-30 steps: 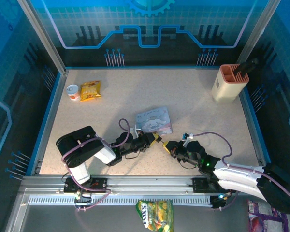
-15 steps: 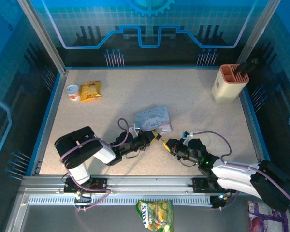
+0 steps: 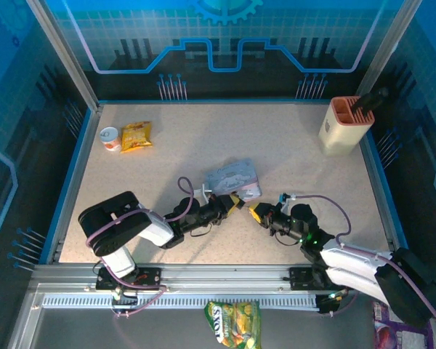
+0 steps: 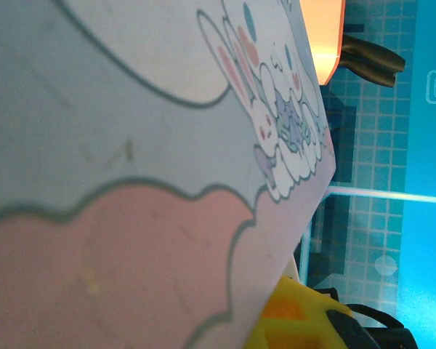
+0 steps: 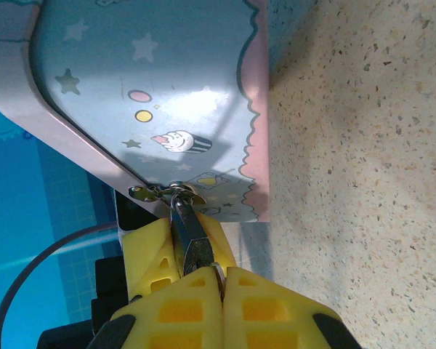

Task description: Unlock the padlock with the key

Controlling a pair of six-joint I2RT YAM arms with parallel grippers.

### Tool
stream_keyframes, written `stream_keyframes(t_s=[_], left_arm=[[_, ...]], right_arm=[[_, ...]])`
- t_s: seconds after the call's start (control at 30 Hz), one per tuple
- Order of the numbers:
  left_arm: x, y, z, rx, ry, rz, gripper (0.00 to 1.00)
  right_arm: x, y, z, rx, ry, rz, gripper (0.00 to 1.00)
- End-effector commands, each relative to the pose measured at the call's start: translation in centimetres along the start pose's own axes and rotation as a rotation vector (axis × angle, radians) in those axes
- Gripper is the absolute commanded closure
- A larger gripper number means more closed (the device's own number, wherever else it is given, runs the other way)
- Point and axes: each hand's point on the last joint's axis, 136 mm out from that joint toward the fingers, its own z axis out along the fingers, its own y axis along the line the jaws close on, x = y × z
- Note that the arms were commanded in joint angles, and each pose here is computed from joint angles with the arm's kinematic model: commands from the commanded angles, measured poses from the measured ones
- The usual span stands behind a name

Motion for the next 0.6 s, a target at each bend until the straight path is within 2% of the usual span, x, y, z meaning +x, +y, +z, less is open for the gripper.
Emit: stream_keyframes(t_s=[0.0,0.57], left_arm=[[3.6,-7.0,-0.1,0.228,0.162,0.024,1.00],[3.6,-7.2,0.3,0.232,0.157,0.025,1.00]], right_arm=[[0.3,1.8,0.3,-0.043,0.024,-0.019,1.00],[2.1,2.5,1.6,-0.067,0.074,-0.023,1.00]])
